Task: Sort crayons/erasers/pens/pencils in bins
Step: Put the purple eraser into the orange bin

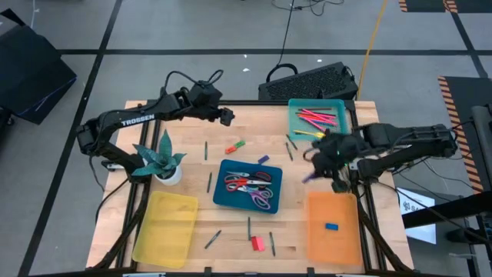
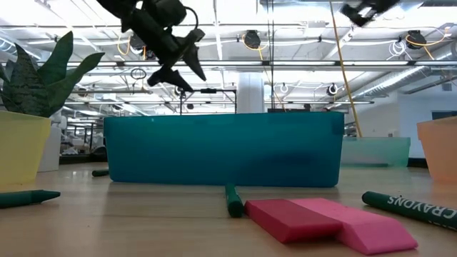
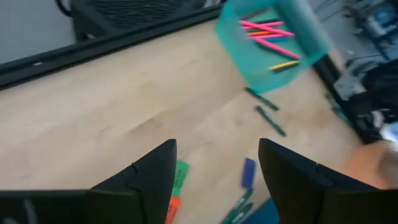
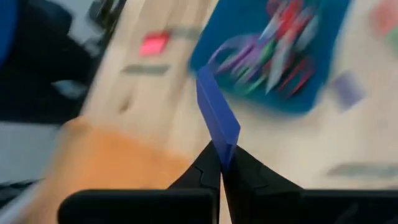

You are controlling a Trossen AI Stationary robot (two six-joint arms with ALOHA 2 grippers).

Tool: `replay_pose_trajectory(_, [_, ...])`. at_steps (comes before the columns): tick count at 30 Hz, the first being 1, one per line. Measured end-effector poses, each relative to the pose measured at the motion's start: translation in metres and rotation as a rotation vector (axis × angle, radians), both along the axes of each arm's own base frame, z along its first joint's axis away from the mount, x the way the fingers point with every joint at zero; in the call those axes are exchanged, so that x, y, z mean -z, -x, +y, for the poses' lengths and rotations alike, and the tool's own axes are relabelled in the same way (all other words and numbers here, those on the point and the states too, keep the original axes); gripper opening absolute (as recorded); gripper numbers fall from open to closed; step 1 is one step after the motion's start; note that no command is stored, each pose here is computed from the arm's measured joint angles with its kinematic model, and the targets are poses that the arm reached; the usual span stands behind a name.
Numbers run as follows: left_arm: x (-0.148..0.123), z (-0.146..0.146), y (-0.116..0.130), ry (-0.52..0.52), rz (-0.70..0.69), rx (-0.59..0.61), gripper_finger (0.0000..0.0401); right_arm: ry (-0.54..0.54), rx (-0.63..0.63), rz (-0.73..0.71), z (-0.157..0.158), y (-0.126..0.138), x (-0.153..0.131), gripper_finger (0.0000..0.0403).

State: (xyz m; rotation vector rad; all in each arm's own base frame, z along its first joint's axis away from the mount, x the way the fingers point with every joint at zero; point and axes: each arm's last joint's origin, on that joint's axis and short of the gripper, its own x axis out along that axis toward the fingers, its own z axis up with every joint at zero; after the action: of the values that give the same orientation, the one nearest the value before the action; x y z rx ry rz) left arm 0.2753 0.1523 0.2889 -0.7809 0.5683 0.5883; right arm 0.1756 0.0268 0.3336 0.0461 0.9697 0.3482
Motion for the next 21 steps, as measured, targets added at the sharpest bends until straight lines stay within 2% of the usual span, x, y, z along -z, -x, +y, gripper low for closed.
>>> replay_pose_trajectory(4, [0.003, -0.001, 0.003, -0.005, 0.053, -0.013, 0.0230, -0.194, 0.071, 0.293, 0.027, 0.011, 0.010, 0.0000])
replay_pose_trajectory(8, [0.008, -0.006, 0.005, 0.010, 0.120, 0.016, 0.0230, -0.369, 0.223, 0.630, 0.055, 0.016, 0.028, 0.0000])
replay_pose_trajectory(13, [0.013, -0.019, 0.006, 0.035, 0.206, 0.071, 0.0230, -0.472, 0.425, 0.974, 0.085, 0.017, 0.071, 0.0000])
replay_pose_trajectory(16, [0.014, -0.026, 0.004, 0.042, 0.219, 0.093, 0.0230, -0.528, 0.534, 1.101, 0.098, 0.016, 0.102, 0.0000])
replay_pose_trajectory(21, [0.014, -0.033, 0.001, 0.018, 0.230, 0.106, 0.0230, -0.615, 0.587, 1.148, 0.111, 0.018, 0.141, 0.0000])
